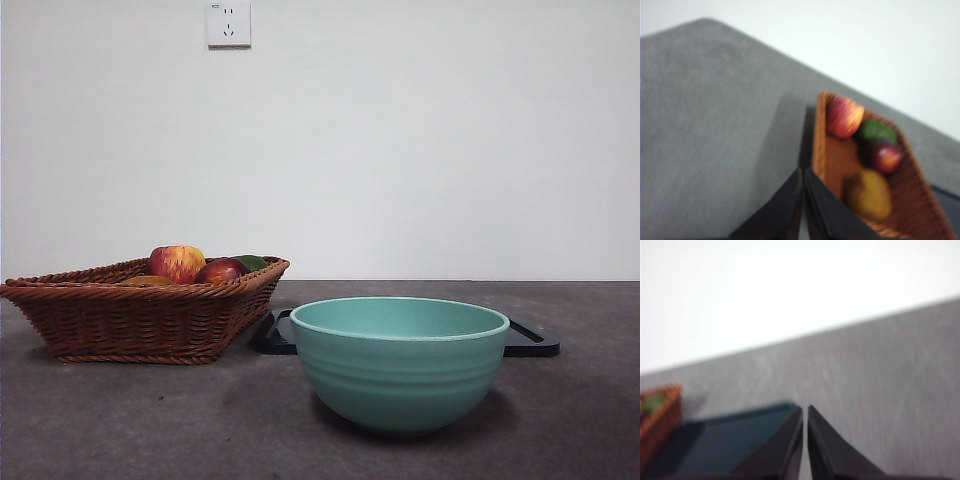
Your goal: Pick up the wifruite, put it on the bowl, pick up the plate, put it on desk
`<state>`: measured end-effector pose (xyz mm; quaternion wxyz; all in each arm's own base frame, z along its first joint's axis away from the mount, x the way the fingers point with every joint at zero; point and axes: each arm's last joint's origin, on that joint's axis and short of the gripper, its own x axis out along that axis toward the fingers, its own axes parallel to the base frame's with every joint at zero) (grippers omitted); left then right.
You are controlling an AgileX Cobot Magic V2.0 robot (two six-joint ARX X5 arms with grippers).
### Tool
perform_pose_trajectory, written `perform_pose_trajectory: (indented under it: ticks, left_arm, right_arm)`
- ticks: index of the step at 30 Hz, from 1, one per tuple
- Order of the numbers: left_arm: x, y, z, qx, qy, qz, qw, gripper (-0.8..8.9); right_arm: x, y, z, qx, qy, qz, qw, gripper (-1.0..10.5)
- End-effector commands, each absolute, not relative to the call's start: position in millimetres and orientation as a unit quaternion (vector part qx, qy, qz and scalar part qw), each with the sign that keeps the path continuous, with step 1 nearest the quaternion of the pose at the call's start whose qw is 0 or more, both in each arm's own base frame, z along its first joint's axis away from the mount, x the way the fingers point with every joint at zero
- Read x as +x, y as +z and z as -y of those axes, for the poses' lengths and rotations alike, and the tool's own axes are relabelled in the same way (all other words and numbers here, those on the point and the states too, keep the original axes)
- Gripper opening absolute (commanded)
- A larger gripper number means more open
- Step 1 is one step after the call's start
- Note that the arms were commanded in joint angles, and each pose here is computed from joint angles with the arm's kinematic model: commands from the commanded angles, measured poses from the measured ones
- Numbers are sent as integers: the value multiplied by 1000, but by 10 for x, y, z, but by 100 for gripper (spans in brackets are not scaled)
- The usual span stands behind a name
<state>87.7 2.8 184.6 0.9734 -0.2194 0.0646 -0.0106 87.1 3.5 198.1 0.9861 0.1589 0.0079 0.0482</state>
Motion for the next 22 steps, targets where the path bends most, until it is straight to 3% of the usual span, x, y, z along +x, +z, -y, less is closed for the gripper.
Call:
perform_pose_trajectory:
  ticks: [1,9,16,22]
  left_arm:
    - [827,2083,-21,-221,-23,-46,974,10]
    - [763,2634,13,-178,-72,-78,978,10]
    - [883,3072,45,-131,-140,-149,970,10]
    - [1051,3322,85,-117,-217,-210,946,10]
  right_arm:
    - [807,2183,-35,164,55,23,985,6]
    - [674,2695,-57,141,94,10,985,6]
    - [741,3120,-102,103,163,-82,978,6]
    - [923,3436,-144,86,232,-183,952,6]
